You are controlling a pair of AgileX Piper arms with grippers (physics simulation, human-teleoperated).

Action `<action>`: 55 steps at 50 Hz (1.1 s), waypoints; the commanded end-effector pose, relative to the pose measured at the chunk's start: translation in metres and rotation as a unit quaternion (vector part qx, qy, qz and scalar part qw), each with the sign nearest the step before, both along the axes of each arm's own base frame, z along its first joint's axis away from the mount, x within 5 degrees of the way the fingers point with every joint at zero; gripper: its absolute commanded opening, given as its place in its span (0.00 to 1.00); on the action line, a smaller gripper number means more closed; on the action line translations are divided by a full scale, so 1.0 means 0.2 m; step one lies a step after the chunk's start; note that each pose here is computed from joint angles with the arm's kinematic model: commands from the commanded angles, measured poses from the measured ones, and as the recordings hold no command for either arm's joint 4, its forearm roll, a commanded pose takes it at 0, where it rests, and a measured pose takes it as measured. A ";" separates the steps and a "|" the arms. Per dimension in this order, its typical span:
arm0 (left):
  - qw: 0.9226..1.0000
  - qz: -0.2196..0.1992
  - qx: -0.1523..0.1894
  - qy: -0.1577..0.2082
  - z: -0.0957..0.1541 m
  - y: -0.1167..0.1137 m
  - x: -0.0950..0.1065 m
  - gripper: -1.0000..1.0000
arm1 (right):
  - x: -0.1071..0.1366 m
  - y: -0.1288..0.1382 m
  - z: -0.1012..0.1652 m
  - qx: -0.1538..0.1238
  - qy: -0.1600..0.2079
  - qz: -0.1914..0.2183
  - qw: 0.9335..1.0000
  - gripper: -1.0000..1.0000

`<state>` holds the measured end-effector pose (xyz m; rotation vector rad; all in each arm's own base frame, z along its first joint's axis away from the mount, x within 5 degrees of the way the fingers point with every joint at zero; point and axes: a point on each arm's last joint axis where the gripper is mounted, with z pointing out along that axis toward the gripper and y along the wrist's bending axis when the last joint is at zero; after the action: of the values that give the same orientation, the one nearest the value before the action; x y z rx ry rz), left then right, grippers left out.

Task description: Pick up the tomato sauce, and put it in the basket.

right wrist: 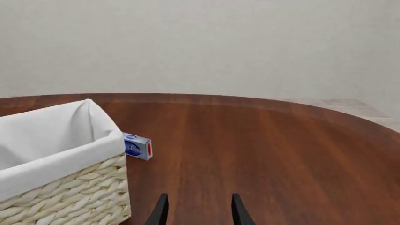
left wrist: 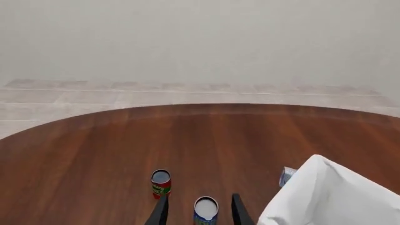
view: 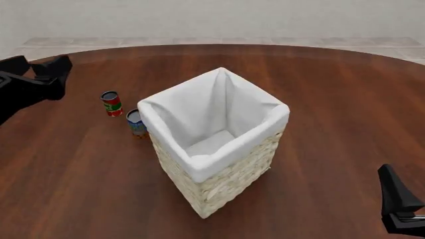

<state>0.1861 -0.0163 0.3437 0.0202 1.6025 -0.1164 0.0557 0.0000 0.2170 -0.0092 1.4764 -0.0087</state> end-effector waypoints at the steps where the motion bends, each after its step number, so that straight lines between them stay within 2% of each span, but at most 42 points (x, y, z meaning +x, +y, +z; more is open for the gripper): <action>1: 0.999 0.011 -0.005 0.031 0.08 0.01 0.18 1.00 | 0.00 0.00 0.00 0.000 0.000 0.000 1.000 1.00; 4: 0.998 0.024 -0.007 0.050 0.08 0.03 0.26 1.00 | 0.00 0.00 0.00 0.000 0.000 0.000 1.000 1.00; 5: 0.998 0.031 -0.024 0.053 0.09 0.05 0.28 1.00 | 0.00 0.00 0.00 0.000 0.000 0.000 1.000 1.00; 10: 0.996 0.052 -0.020 0.070 0.10 0.10 0.36 1.00 | 0.00 0.00 0.00 0.000 0.000 0.000 1.000 1.00; 11: 0.995 0.056 -0.030 0.072 0.10 0.11 0.37 1.00 | 0.00 0.00 0.00 0.000 0.000 0.000 1.000 1.00; 14: 0.993 0.068 -0.032 0.093 0.07 0.14 0.44 1.00 | 0.00 0.00 0.00 0.000 0.000 0.000 1.000 1.00; 15: 0.992 0.069 -0.023 0.105 0.06 0.14 0.47 1.00 | 0.00 0.00 0.00 0.000 0.000 0.000 1.000 1.00; 16: 0.990 0.067 -0.041 0.115 0.05 0.13 0.49 1.00 | 0.00 0.00 0.00 0.000 0.000 0.000 1.000 1.00; 17: 0.989 0.070 -0.044 0.126 0.04 0.14 0.52 1.00 | 0.00 0.00 0.00 0.000 0.000 0.000 1.000 1.00; 18: 0.990 0.067 -0.027 0.123 0.05 0.14 0.52 1.00 | 0.00 0.00 0.00 0.000 0.000 0.000 1.000 1.00; 19: 0.989 0.066 -0.036 0.127 0.05 0.13 0.53 1.00 | 0.00 0.00 0.00 0.000 0.000 0.000 1.000 1.00; 25: 0.989 0.066 -0.021 0.128 0.11 0.14 0.60 1.00 | 0.00 0.00 0.00 0.000 0.000 0.000 1.000 1.00; 26: 0.988 0.066 -0.024 0.136 0.09 0.14 0.62 1.00 | 0.00 0.00 0.00 0.000 0.000 0.000 1.000 1.00; 27: 0.988 0.078 -0.012 0.135 0.09 0.18 0.62 1.00 | 0.00 0.00 0.00 0.000 0.000 0.000 1.000 1.00; 29: 0.987 0.077 -0.018 0.142 0.08 0.18 0.64 1.00 | 0.00 0.00 0.00 0.000 0.000 0.000 1.000 1.00; 30: 0.984 0.078 -0.018 0.156 0.06 0.18 0.67 1.00 | 0.00 0.00 0.00 0.000 0.000 0.000 1.000 1.00; 35: 0.982 0.078 -0.011 0.169 0.06 0.19 0.74 1.00 | 0.00 0.00 0.00 0.000 0.000 0.000 1.000 1.00; 36: 0.979 0.075 -0.019 0.186 0.04 0.17 0.77 1.00 | 0.00 0.00 0.00 0.000 0.000 0.000 1.000 1.00; 37: 0.978 0.073 -0.050 0.192 0.04 0.14 0.78 1.00 | 0.00 0.00 0.00 0.000 0.000 0.000 1.000 1.00; 38: 0.976 0.092 -0.058 0.189 0.04 0.21 0.78 1.00 | 0.00 0.00 0.00 0.000 0.000 0.000 1.000 1.00; 39: 0.979 0.069 -0.031 0.190 0.05 0.14 0.80 1.00 | 0.00 0.00 0.00 0.000 0.000 0.000 1.000 1.00; 43: 0.977 0.064 -0.023 0.204 0.02 0.13 0.85 1.00 | 0.00 0.00 0.00 0.000 0.000 0.000 1.000 1.00; 46: 0.975 0.058 -0.022 0.216 0.01 0.11 0.88 1.00 | 0.00 0.00 0.00 0.000 0.000 0.000 1.000 1.00; 47: 0.972 0.062 -0.033 0.223 -0.01 0.11 0.90 1.00 | 0.00 0.00 0.00 0.000 0.000 0.000 1.000 1.00; 50: 0.972 0.050 -0.012 0.228 -0.03 0.09 0.93 1.00 | 0.00 0.00 0.00 0.000 0.000 0.000 1.000 1.00; 51: 0.970 0.048 -0.030 0.235 -0.04 0.06 0.94 1.00 | 0.00 0.00 0.00 0.000 0.000 0.000 1.000 1.00; 52: 0.971 0.039 -0.020 0.235 -0.04 0.03 0.95 1.00 | 0.00 0.00 0.00 0.000 0.000 0.000 1.000 1.00; 53: 0.972 0.041 -0.015 0.231 -0.03 0.05 0.95 1.00 | 0.00 0.00 0.00 0.000 0.000 0.000 1.000 1.00; 54: 0.968 0.044 -0.038 0.245 -0.06 0.03 0.98 1.00 | 0.00 0.00 0.00 0.000 0.000 0.000 1.000 1.00; 55: 0.968 0.040 -0.027 0.245 -0.07 0.02 0.98 1.00 | 0.00 0.00 0.00 0.000 0.000 0.000 1.000 1.00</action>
<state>0.3604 0.0028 0.3440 -0.1417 2.0218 -0.0787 0.0556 0.0000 0.2172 -0.0091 1.4763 -0.0088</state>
